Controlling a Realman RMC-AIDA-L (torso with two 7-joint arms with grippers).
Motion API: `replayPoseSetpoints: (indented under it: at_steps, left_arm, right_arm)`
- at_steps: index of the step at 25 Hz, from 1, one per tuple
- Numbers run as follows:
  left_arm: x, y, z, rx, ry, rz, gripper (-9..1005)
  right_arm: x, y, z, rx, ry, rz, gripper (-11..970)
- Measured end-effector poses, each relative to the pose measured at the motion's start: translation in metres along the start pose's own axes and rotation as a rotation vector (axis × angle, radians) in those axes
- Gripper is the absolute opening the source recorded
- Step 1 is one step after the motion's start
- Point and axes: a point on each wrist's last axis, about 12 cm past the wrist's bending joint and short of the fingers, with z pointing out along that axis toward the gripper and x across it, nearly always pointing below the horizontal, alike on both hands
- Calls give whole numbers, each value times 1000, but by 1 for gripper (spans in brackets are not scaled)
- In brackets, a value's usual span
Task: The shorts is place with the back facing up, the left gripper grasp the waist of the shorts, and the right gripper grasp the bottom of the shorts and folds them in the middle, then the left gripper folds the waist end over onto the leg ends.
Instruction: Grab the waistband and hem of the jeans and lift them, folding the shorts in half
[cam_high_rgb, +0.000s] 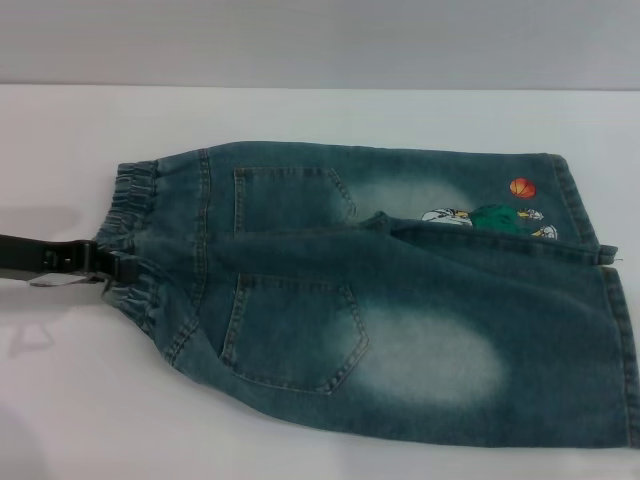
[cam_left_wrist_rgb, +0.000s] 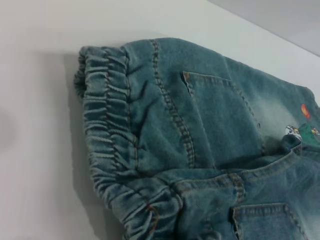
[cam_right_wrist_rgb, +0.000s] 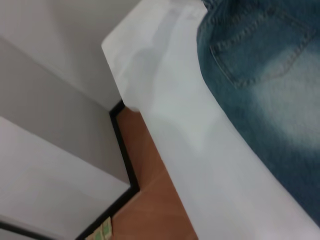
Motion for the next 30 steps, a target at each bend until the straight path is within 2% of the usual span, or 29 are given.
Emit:
replayPoseSetpoints:
  at_steps: [7, 15, 21, 30]
  left_arm:
    - [1, 0, 1, 3, 1, -3, 58]
    - [1, -1, 2, 4, 1, -1, 60]
    - [0, -2, 3, 6, 1, 1, 62]
    - [0, -4, 6, 12, 3, 3, 65]
  right_arm:
    - [8, -2, -13, 71, 39, 47, 539]
    - [20, -12, -18, 178, 97, 134, 538]
    - [24, -20, -13, 240, 98, 159, 537]
    - [23, -25, -1, 260, 93, 153, 537]
